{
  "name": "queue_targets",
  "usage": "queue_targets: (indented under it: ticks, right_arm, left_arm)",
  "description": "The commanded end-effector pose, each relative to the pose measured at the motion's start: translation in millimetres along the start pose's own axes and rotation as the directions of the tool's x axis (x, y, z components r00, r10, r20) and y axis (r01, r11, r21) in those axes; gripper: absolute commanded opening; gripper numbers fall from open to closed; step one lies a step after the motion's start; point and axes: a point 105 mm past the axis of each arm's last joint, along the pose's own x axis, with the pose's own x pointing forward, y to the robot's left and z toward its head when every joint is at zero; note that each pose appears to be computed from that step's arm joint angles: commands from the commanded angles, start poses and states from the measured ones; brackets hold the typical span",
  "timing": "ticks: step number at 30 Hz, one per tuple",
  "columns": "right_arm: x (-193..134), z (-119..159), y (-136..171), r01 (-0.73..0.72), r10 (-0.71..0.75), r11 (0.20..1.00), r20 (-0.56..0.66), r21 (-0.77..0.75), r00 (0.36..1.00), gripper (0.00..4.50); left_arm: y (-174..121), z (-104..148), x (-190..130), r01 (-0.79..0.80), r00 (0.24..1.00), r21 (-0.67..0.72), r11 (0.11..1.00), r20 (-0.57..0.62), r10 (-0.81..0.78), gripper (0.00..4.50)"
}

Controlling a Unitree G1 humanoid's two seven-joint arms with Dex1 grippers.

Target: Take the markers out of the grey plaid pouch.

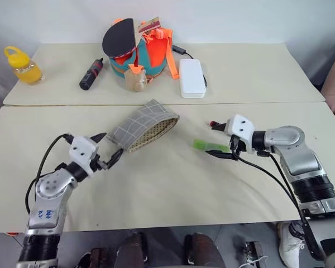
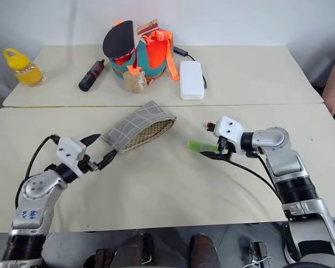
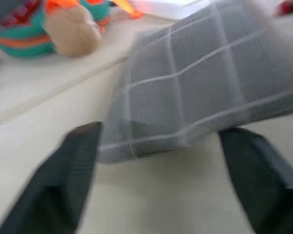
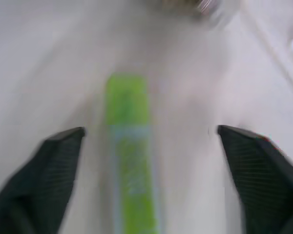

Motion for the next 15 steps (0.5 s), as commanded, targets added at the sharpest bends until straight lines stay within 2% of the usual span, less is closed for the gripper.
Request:
queue_targets:
  ticks: [1,3,6,12,15]
  right_arm:
    - [-10.4,13.6,-2.5,0.090,-0.096,0.995,0.156,0.045,0.983,4.50]
    - [-15.8,11.1,1.7,0.135,-0.148,0.988,0.211,0.074,0.966,4.50]
    - [-30.1,-0.1,13.9,0.174,-0.198,0.977,0.231,0.120,0.953,4.50]
    - [-61.0,-20.9,18.9,0.284,-0.314,0.944,0.202,0.166,0.928,4.50]
    - [-74.3,-34.3,23.9,0.303,-0.334,0.935,0.168,0.185,0.928,4.50]
  left_arm:
    - [-2.0,13.4,-14.3,-0.001,0.998,-0.041,0.999,0.063,0.004,4.44]
    - [-5.8,16.5,-22.9,0.003,0.996,-0.091,0.996,0.087,0.005,4.44]
    - [1.7,16.3,-37.6,-0.056,0.995,-0.157,0.986,0.071,0.068,4.44]
    - [15.0,20.3,-58.7,-0.135,0.987,-0.203,0.970,0.056,0.149,4.44]
    - [15.0,9.1,-70.0,-0.169,0.984,-0.234,0.957,0.020,0.179,4.44]
